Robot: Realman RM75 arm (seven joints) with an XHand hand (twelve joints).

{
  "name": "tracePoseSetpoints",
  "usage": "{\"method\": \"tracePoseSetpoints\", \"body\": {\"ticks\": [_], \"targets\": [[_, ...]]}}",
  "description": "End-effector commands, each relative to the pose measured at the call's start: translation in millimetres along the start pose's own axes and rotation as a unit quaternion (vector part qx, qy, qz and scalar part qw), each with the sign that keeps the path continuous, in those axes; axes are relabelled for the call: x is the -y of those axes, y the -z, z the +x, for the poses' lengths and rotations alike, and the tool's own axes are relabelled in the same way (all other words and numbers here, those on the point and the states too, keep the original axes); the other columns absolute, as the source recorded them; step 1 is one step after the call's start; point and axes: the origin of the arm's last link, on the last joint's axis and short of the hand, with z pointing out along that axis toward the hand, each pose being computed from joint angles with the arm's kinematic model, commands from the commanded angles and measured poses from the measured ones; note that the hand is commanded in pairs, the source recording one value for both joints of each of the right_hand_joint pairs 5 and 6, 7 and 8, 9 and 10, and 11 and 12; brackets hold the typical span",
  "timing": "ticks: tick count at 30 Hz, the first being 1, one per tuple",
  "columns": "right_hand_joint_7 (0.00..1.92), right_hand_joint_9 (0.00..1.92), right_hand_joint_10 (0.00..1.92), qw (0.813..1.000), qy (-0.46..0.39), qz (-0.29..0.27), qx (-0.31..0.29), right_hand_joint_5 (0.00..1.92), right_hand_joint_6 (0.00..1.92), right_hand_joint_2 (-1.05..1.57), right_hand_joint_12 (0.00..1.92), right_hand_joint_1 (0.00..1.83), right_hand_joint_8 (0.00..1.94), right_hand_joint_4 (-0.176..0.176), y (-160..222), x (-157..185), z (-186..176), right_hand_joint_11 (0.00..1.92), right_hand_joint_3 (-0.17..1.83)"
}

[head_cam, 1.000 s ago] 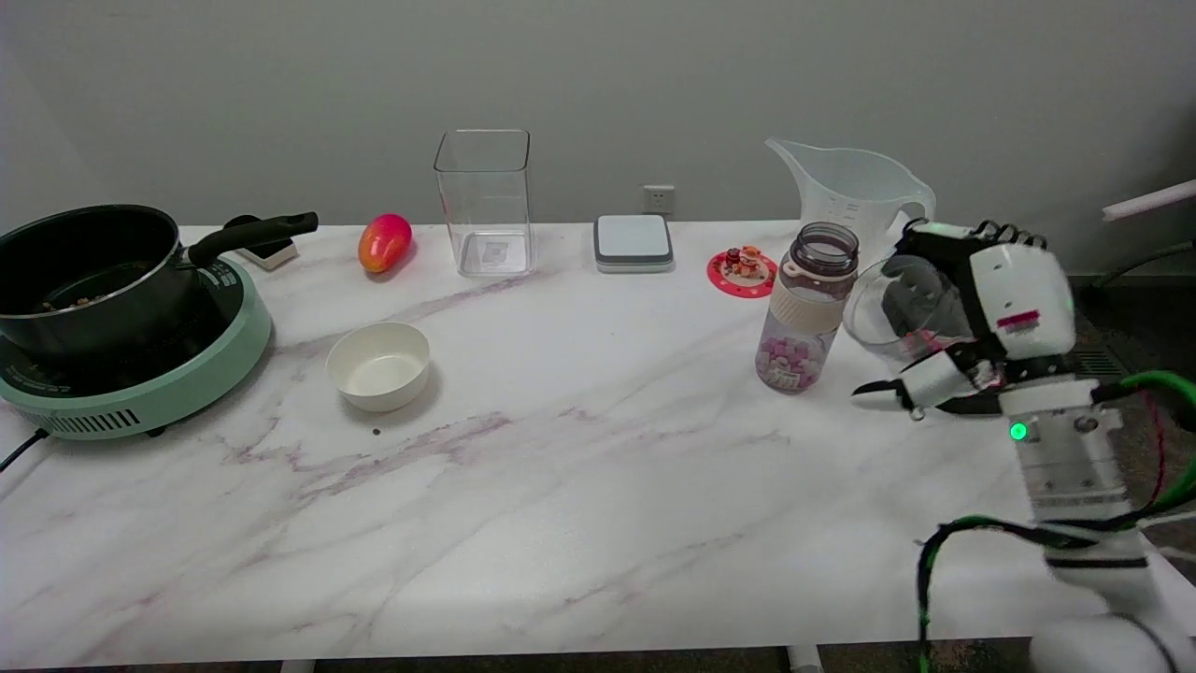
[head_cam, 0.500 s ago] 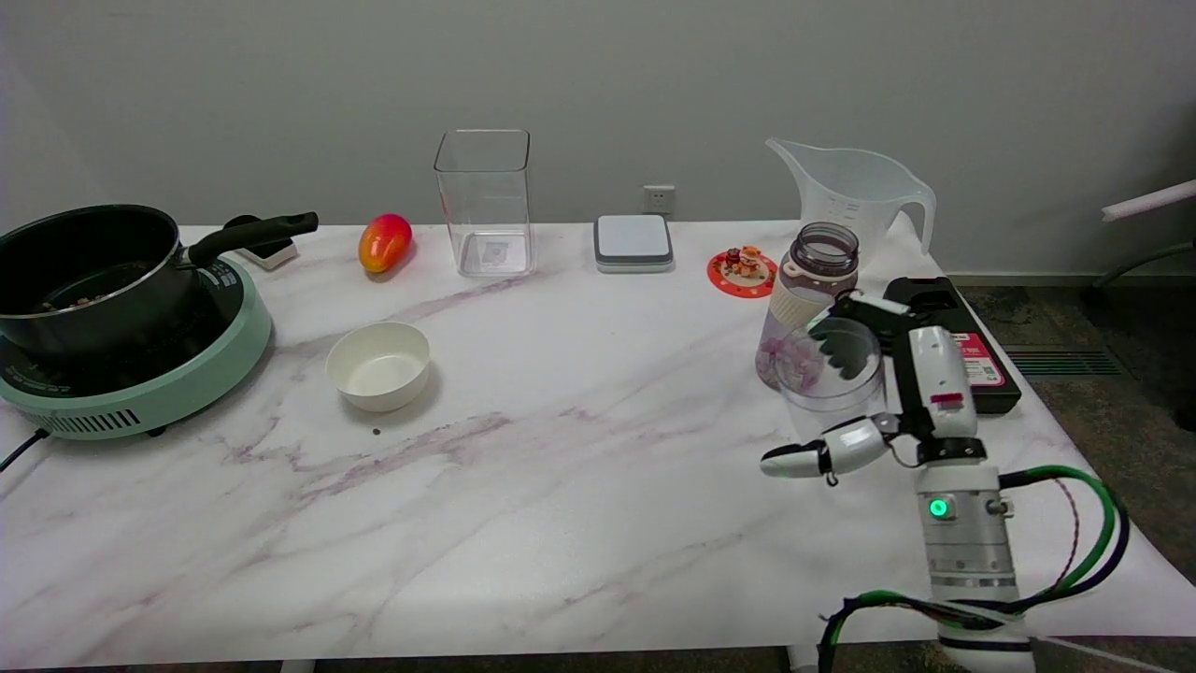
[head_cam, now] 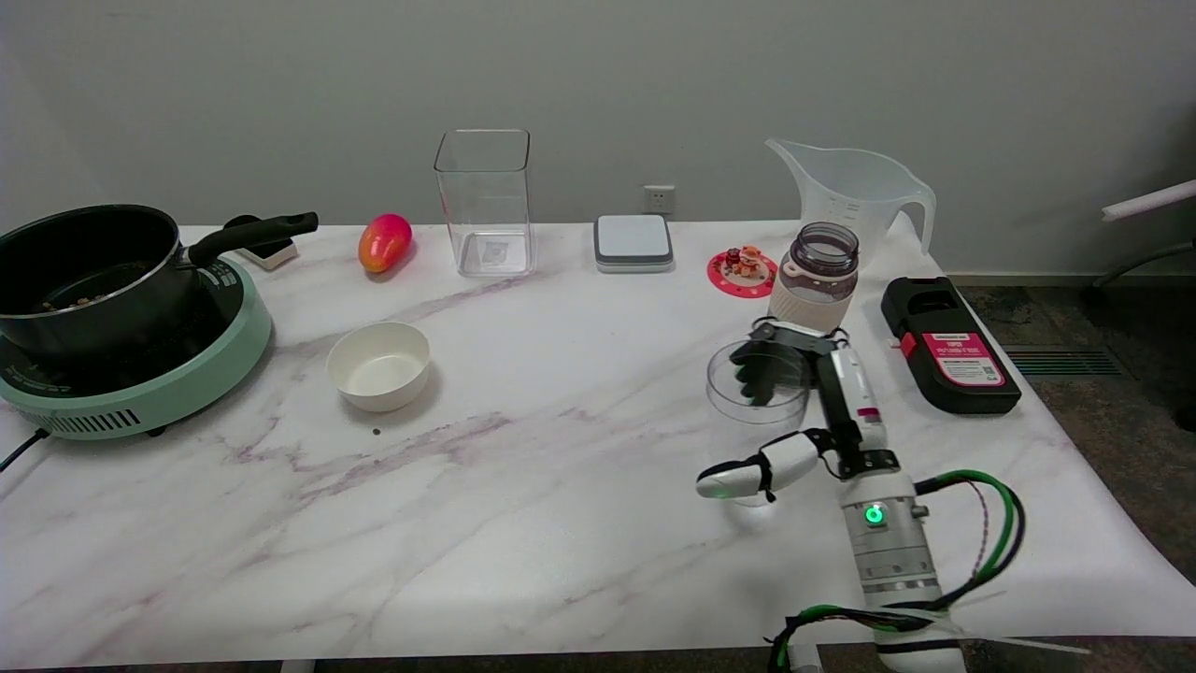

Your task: Place the cup on the table.

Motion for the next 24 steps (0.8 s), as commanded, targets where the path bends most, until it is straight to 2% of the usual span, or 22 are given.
{"method": "tracePoseSetpoints", "body": {"ticks": [1, 5, 15, 24], "targets": [[1.74, 1.71, 1.71, 0.98, -0.17, 0.024, 0.104, 1.92, 1.92, 1.57, 1.56, 1.15, 1.74, 0.0, -59, 6, -60, 1.56, 0.26], [1.75, 1.71, 1.71, 0.975, -0.192, 0.027, 0.112, 1.92, 1.92, 1.57, 1.56, 1.15, 1.75, 0.0, -69, 13, -67, 1.56, 0.26], [1.74, 1.7, 1.7, 0.965, -0.227, 0.019, 0.13, 1.92, 1.92, 1.57, 1.56, 1.14, 1.74, 0.0, -74, 0, -98, 1.56, 0.27], [1.74, 1.71, 1.71, 0.978, -0.164, 0.058, 0.119, 1.91, 1.91, 1.57, 1.59, 1.13, 1.74, 0.0, -84, -16, -115, 1.59, 0.27]]}}
